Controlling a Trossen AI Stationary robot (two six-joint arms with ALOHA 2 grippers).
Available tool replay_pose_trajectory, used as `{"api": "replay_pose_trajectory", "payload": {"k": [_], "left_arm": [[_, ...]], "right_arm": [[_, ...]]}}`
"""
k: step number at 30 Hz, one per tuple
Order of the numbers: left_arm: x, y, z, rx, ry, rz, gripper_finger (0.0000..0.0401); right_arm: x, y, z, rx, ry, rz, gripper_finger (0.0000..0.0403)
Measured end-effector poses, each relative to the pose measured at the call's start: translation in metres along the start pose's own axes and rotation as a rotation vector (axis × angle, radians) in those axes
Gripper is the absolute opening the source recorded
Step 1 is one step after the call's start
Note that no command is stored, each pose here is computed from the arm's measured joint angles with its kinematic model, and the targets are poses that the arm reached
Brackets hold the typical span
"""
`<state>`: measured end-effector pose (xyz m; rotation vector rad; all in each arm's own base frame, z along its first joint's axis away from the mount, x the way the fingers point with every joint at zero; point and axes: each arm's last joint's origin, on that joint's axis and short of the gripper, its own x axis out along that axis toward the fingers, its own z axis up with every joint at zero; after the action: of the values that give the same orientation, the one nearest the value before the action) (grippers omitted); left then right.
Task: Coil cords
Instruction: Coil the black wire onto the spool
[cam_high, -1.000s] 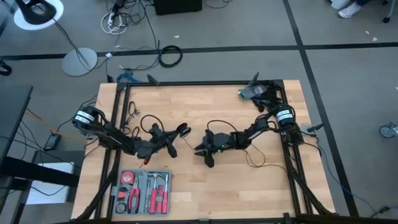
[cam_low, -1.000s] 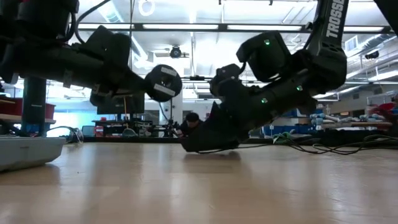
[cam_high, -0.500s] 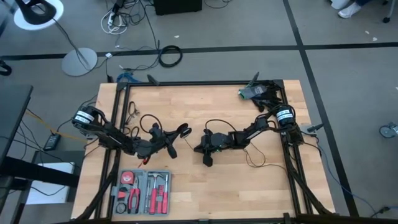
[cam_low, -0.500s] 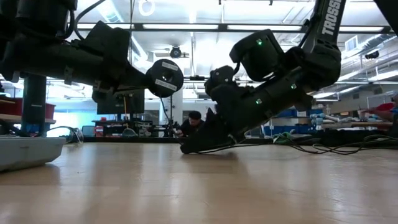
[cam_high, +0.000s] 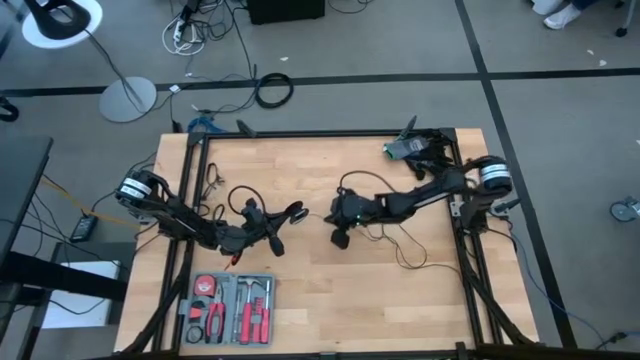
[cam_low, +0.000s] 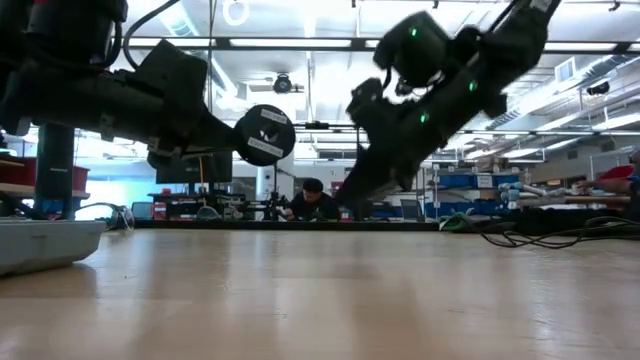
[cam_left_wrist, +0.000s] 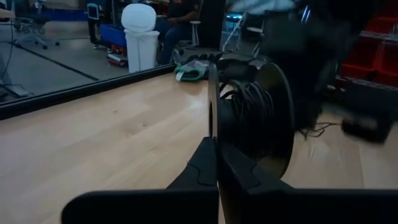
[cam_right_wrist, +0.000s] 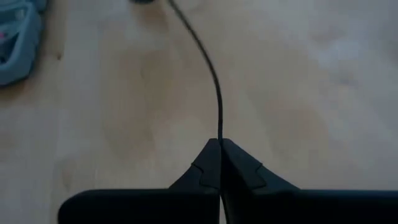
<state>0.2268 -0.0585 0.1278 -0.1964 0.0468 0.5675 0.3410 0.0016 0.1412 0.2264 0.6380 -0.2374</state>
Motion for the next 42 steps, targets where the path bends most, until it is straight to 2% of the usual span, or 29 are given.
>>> {"api": "replay_pose_trajectory", "payload": {"k": [2, 6, 12, 17, 23, 28, 31, 36, 42], "left_arm": [[0.0, 0.0, -0.001, 0.002, 0.007, 0.002, 0.0], [0.0, 0.001, -0.004, -0.002, 0.026, 0.01, 0.0], [0.0, 0.002, -0.005, -0.021, 0.037, 0.017, 0.0], [0.001, 0.002, -0.005, -0.023, 0.032, 0.029, 0.0], [0.003, -0.001, -0.003, -0.018, 0.036, 0.03, 0.0], [0.004, -0.002, -0.002, -0.031, 0.027, 0.033, 0.0], [0.004, -0.001, -0.001, -0.064, 0.003, 0.082, 0.0], [0.003, -0.002, 0.002, -0.103, -0.025, 0.101, 0.0], [0.002, -0.002, 0.004, -0.117, -0.049, 0.11, 0.0]], "right_arm": [[-0.013, -0.004, 0.009, -0.011, -0.006, -0.024, 0.0001], [-0.038, -0.007, 0.033, -0.004, -0.128, -0.046, 0.0001], [-0.056, -0.004, 0.06, -0.015, -0.313, 0.004, 0.0001], [-0.045, 0.017, 0.08, -0.09, -0.339, 0.058, 0.0], [-0.009, 0.047, 0.095, -0.214, -0.307, 0.083, 0.0], [0.021, 0.06, 0.089, -0.256, -0.207, 0.101, 0.0], [0.032, 0.065, 0.079, -0.27, -0.173, 0.105, 0.0], [0.043, 0.065, 0.066, -0.288, -0.115, 0.04, 0.0009], [0.057, 0.057, 0.043, -0.221, 0.028, -0.014, 0.0034]]}}
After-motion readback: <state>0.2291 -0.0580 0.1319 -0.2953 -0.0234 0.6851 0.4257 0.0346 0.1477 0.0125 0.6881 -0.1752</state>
